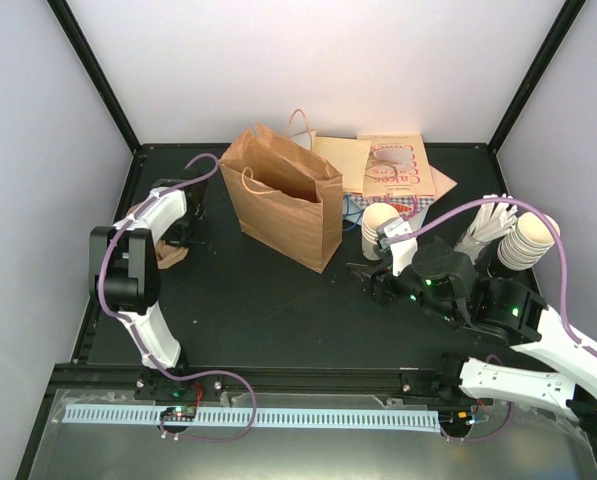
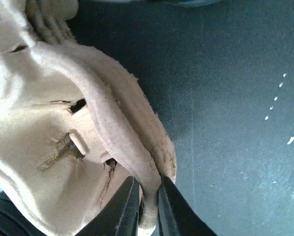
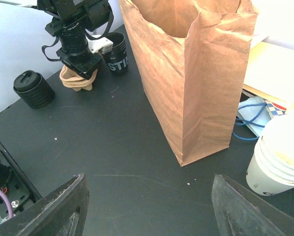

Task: Pack the takeout coffee

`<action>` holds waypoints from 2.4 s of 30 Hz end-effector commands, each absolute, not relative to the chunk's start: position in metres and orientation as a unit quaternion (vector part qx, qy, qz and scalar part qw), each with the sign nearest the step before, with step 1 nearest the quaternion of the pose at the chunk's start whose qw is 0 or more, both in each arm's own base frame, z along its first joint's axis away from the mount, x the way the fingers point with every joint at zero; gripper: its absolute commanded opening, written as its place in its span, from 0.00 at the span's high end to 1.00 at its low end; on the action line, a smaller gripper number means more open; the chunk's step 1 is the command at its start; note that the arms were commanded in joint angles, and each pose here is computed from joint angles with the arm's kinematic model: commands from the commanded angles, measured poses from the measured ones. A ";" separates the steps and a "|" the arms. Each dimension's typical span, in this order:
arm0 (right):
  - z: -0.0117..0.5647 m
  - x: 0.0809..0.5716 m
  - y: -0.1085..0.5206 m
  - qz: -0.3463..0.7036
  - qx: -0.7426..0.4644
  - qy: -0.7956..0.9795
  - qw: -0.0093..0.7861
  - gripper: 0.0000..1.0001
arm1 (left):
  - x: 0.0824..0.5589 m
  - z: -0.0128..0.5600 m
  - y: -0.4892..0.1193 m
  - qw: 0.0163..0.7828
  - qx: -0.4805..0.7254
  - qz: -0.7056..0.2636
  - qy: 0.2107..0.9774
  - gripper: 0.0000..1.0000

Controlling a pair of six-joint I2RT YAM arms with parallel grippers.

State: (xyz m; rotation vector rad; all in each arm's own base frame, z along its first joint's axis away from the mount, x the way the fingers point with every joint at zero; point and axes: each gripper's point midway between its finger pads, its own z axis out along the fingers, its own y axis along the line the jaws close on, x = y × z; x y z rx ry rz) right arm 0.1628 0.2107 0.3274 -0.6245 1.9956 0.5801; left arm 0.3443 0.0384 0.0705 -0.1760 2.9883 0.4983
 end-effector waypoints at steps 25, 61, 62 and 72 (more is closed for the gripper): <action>0.323 0.163 0.220 0.252 -0.252 0.814 0.458 0.29 | 0.309 0.203 0.047 0.168 -0.075 0.269 0.946 0.98; 0.299 0.166 0.199 0.218 -0.222 0.835 0.455 0.29 | 0.148 0.134 -0.294 0.132 0.179 -0.091 0.971 0.37; 0.297 0.165 0.200 0.221 -0.227 0.834 0.452 0.29 | 0.149 0.138 -0.290 0.139 0.178 -0.095 0.970 0.37; 0.292 0.150 0.241 0.264 -0.331 0.796 0.432 0.22 | 0.168 0.174 -0.216 0.204 0.115 -0.147 0.961 0.33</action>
